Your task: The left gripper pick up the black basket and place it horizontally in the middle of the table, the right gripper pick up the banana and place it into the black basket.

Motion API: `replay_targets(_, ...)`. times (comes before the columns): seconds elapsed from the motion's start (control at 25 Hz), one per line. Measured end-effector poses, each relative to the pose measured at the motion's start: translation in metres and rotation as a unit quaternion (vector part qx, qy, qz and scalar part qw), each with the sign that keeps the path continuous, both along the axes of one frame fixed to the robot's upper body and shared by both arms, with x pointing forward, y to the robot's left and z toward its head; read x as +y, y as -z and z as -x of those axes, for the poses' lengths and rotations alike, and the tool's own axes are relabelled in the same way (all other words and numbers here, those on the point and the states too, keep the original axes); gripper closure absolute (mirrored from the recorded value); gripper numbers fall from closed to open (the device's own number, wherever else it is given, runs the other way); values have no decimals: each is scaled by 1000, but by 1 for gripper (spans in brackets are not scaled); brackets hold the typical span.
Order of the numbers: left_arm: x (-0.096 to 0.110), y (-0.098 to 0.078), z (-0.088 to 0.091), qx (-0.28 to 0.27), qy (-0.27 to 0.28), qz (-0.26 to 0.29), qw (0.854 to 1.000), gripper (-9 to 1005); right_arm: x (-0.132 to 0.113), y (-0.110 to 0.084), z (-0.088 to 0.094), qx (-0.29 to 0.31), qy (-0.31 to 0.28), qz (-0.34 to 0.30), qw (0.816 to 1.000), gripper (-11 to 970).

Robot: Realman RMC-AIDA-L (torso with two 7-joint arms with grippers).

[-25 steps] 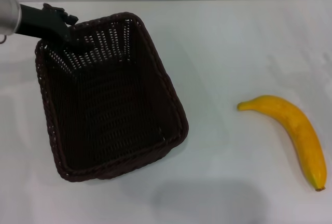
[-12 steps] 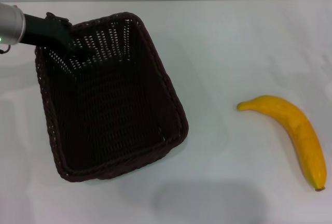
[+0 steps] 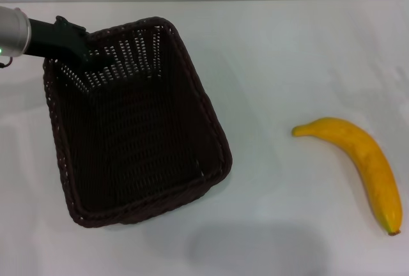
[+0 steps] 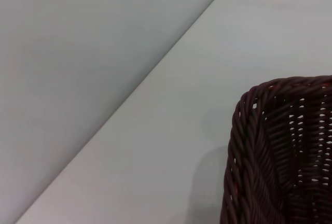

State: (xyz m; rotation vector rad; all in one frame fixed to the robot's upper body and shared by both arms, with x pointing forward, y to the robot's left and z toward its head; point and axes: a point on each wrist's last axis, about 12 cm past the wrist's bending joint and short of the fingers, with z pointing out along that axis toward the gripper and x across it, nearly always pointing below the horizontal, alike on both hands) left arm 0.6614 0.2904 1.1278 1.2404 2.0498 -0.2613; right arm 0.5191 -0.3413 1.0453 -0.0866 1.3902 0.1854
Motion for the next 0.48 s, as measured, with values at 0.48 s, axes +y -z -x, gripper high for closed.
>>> replay_targets(0.48, 11, -3, 4, 42, -48, 38, 997, 564, 0, -2, -3, -3, -2, 2, 1000, 129)
